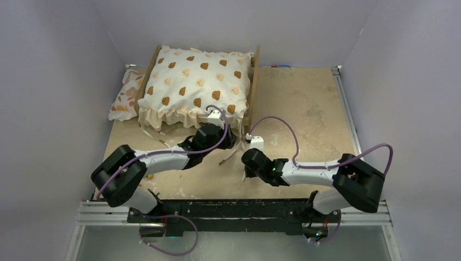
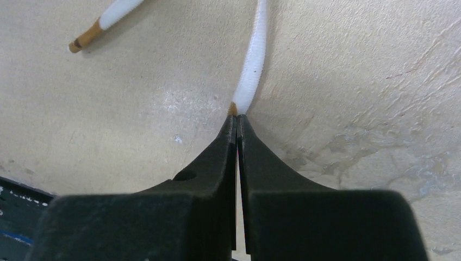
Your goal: Set up the pet bed
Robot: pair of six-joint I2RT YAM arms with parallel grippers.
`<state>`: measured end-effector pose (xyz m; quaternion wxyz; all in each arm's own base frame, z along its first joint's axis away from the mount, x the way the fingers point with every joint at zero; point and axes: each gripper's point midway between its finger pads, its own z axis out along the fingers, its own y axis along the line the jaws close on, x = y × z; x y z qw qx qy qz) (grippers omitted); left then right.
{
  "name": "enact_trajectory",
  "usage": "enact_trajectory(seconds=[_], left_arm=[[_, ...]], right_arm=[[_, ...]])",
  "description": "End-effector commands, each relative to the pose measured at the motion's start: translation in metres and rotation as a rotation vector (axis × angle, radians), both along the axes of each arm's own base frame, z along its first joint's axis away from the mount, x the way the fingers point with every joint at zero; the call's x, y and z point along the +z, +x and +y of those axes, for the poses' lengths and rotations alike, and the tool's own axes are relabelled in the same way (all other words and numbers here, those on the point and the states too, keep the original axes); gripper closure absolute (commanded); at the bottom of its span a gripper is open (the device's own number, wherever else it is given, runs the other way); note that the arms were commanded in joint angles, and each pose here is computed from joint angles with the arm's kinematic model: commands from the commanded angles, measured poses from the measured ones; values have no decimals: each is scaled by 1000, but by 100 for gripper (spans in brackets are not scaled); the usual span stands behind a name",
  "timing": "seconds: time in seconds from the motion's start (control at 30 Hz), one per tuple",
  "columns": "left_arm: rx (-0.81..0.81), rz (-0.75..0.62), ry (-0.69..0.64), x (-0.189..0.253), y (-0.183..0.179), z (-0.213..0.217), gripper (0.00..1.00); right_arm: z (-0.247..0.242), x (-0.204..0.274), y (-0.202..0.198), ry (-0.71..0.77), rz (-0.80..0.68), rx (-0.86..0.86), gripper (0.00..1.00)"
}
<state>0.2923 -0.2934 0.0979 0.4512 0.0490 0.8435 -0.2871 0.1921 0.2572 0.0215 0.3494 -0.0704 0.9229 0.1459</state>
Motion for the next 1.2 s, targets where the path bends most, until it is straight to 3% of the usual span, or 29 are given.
enact_trajectory(seconds=[0.0, 0.43, 0.77, 1.17], left_arm=[[-60, -119, -78, 34, 25, -33, 59], [-22, -121, -115, 16, 48, -53, 65], [-30, -133, -135, 5, 47, -54, 100], [-44, -152, -117, 3, 31, -38, 100]], right_arm=[[3, 8, -4, 41, -1, 12, 100], [11, 12, -3, 88, -11, 25, 100], [13, 34, 12, 150, -41, 15, 100], [-5, 104, 88, 308, -205, -185, 100]])
